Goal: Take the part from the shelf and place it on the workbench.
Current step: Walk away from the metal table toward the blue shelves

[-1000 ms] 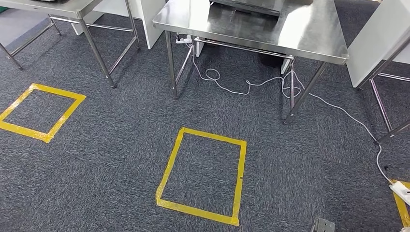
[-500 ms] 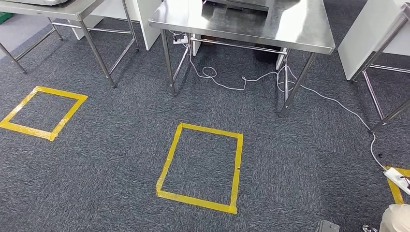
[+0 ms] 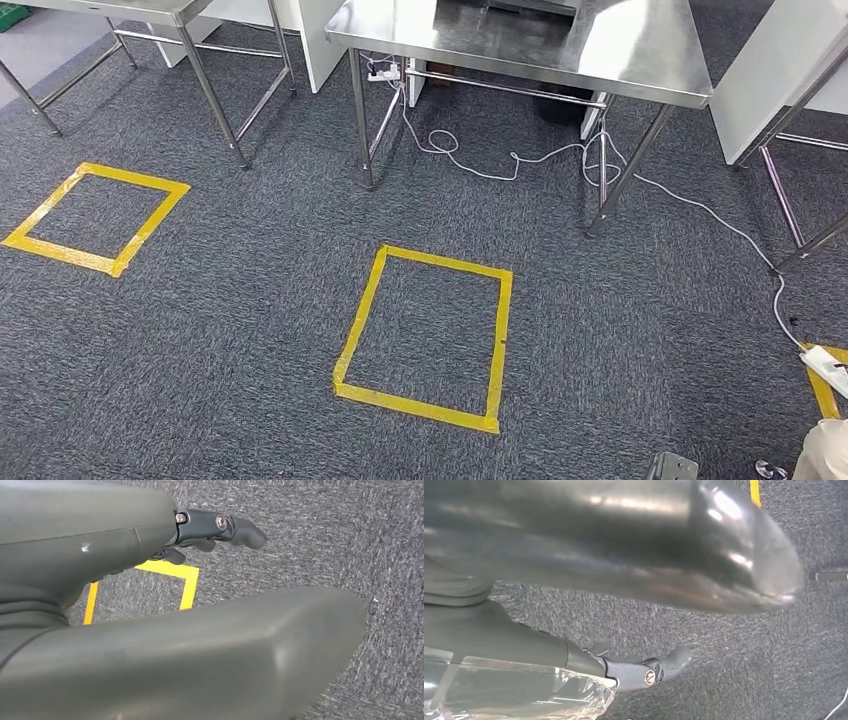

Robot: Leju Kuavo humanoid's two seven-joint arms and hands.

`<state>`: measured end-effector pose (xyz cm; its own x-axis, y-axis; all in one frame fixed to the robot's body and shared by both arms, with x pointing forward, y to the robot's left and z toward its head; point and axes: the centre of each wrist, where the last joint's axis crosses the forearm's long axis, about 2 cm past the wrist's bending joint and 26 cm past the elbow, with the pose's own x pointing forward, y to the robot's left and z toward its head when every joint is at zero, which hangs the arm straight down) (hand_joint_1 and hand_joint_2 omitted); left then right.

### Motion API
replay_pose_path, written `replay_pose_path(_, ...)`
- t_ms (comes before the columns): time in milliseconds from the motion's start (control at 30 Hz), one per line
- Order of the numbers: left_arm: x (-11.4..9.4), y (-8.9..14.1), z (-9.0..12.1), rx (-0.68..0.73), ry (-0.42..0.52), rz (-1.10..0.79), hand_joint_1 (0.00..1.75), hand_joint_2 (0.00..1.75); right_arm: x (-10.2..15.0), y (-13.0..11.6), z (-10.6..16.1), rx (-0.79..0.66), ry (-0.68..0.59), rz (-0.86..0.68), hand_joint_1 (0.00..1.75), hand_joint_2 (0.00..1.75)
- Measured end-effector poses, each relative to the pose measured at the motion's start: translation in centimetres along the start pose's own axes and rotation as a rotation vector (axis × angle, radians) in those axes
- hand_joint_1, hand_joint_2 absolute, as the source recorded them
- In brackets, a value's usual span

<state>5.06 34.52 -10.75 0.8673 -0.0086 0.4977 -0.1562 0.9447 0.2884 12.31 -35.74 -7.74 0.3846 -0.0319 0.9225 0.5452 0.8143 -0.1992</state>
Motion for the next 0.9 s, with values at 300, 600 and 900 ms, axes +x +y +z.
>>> replay_pose_path(300, -0.1, -0.1, 0.0, -0.001, 0.005, -0.013, 0.0, 0.0, -0.5, -0.1, 0.7, 0.002, 0.032, 0.009, 0.0, 0.0)
replay_pose_path(600, -0.1, -0.1, 0.0, -0.002, 0.005, -0.015, 0.0, 0.0, -0.8, -0.2, 1.1, -0.002, 0.04, 0.026, 0.0, 0.0)
replay_pose_path(900, -0.1, -0.3, 0.1, -0.012, 0.012, -0.011, 0.0, 0.0, -0.8, 0.5, 1.3, 0.016, 0.042, 0.023, 0.0, 0.0)
